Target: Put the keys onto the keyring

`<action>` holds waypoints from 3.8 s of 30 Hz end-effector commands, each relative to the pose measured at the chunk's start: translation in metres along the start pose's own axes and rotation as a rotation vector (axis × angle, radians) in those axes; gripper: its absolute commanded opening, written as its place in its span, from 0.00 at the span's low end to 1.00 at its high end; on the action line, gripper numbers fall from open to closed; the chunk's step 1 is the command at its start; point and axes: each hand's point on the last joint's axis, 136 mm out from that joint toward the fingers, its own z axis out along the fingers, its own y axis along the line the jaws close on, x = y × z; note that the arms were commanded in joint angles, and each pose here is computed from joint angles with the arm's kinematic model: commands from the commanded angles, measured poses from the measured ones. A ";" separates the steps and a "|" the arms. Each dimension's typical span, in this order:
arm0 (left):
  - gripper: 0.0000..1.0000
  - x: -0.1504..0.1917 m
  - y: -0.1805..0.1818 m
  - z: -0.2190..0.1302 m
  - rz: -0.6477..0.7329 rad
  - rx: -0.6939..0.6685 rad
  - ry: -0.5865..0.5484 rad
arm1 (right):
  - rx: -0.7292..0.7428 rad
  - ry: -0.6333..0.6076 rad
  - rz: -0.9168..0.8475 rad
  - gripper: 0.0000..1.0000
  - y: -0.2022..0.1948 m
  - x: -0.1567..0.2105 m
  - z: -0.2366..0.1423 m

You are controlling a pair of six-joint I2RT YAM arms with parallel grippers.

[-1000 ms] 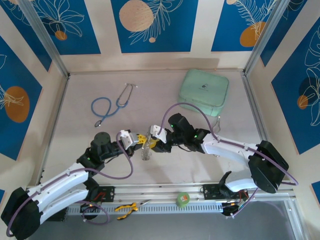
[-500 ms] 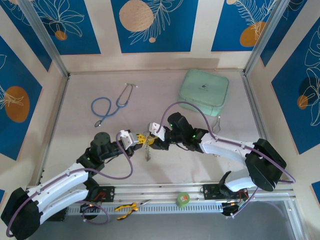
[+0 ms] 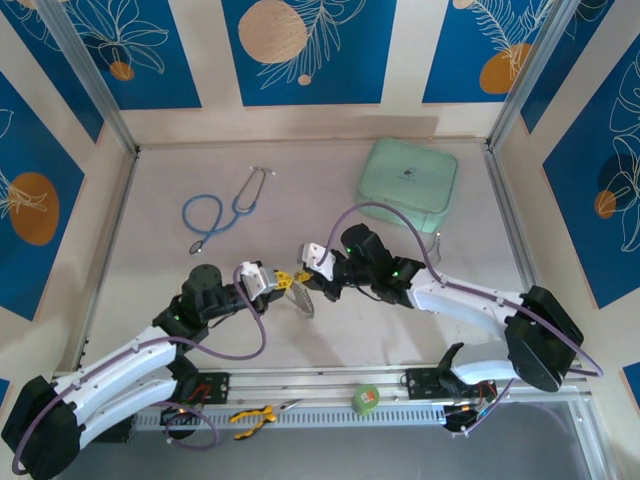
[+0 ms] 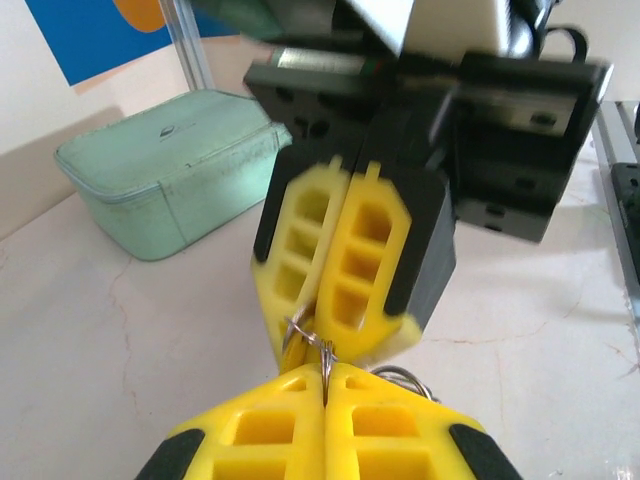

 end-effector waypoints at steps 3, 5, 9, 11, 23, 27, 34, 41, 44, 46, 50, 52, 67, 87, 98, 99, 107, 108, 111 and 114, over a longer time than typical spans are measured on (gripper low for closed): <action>0.00 -0.012 0.005 -0.002 0.046 -0.024 -0.014 | 0.022 0.006 -0.037 0.00 -0.002 -0.009 -0.017; 0.00 -0.010 0.005 -0.002 0.045 -0.023 -0.006 | 0.021 0.013 -0.036 0.00 -0.002 -0.009 -0.018; 0.29 -0.008 0.007 -0.001 0.035 -0.035 0.008 | 0.016 0.015 -0.044 0.00 0.002 -0.012 -0.018; 0.51 -0.011 0.012 -0.002 0.030 -0.064 -0.011 | 0.018 0.006 -0.055 0.00 0.002 -0.016 -0.017; 1.00 -0.047 0.117 -0.113 -0.105 -0.895 -0.212 | 0.005 -0.003 -0.115 0.00 0.004 -0.044 -0.001; 1.00 -0.044 0.135 -0.157 -0.174 -1.129 -0.219 | -0.023 -0.031 -0.147 0.00 0.010 -0.064 0.016; 1.00 -0.050 0.147 -0.199 -0.251 -1.344 -0.250 | -0.042 -0.154 -0.152 0.00 0.003 -0.107 0.057; 1.00 -0.048 0.149 -0.204 -0.291 -1.375 -0.196 | 0.032 -0.040 -0.092 0.00 -0.024 -0.061 0.097; 1.00 -0.041 0.150 -0.197 -0.295 -1.355 -0.164 | 0.045 0.077 -0.090 0.00 -0.027 -0.023 0.090; 1.00 -0.037 0.150 -0.190 -0.296 -1.339 -0.148 | 0.042 0.197 -0.116 0.00 -0.024 0.009 0.079; 1.00 -0.034 0.153 -0.177 -0.291 -1.314 -0.125 | -0.036 0.434 -0.122 0.00 -0.012 0.066 0.050; 1.00 -0.031 0.155 -0.170 -0.287 -1.305 -0.114 | -0.060 0.529 -0.116 0.00 -0.008 0.088 0.036; 1.00 0.008 0.165 -0.139 -0.261 -1.277 0.049 | -0.068 0.901 -0.009 0.07 -0.011 0.183 -0.019; 1.00 0.079 0.204 -0.136 -0.302 -1.276 0.278 | 0.869 -0.118 0.535 0.47 -0.167 0.096 -0.170; 0.99 0.119 0.227 -0.131 -0.240 -1.283 0.267 | 1.113 -0.180 0.603 0.47 -0.209 0.183 -0.200; 0.99 0.120 0.229 -0.127 -0.233 -1.269 0.260 | 1.098 -0.179 0.583 0.47 -0.211 0.184 -0.196; 0.99 0.131 0.244 -0.097 -0.136 -1.163 0.235 | 0.976 -0.157 0.618 0.44 -0.220 0.207 -0.172; 0.99 0.132 0.245 -0.101 -0.137 -1.186 0.219 | 0.978 -0.169 0.616 0.44 -0.221 0.207 -0.173; 0.99 0.139 0.243 -0.100 -0.189 -1.126 0.201 | 0.951 -0.153 0.669 0.46 -0.228 0.210 -0.173; 0.99 0.154 0.252 -0.104 -0.238 -1.165 0.246 | 0.961 -0.162 0.711 0.47 -0.232 0.214 -0.179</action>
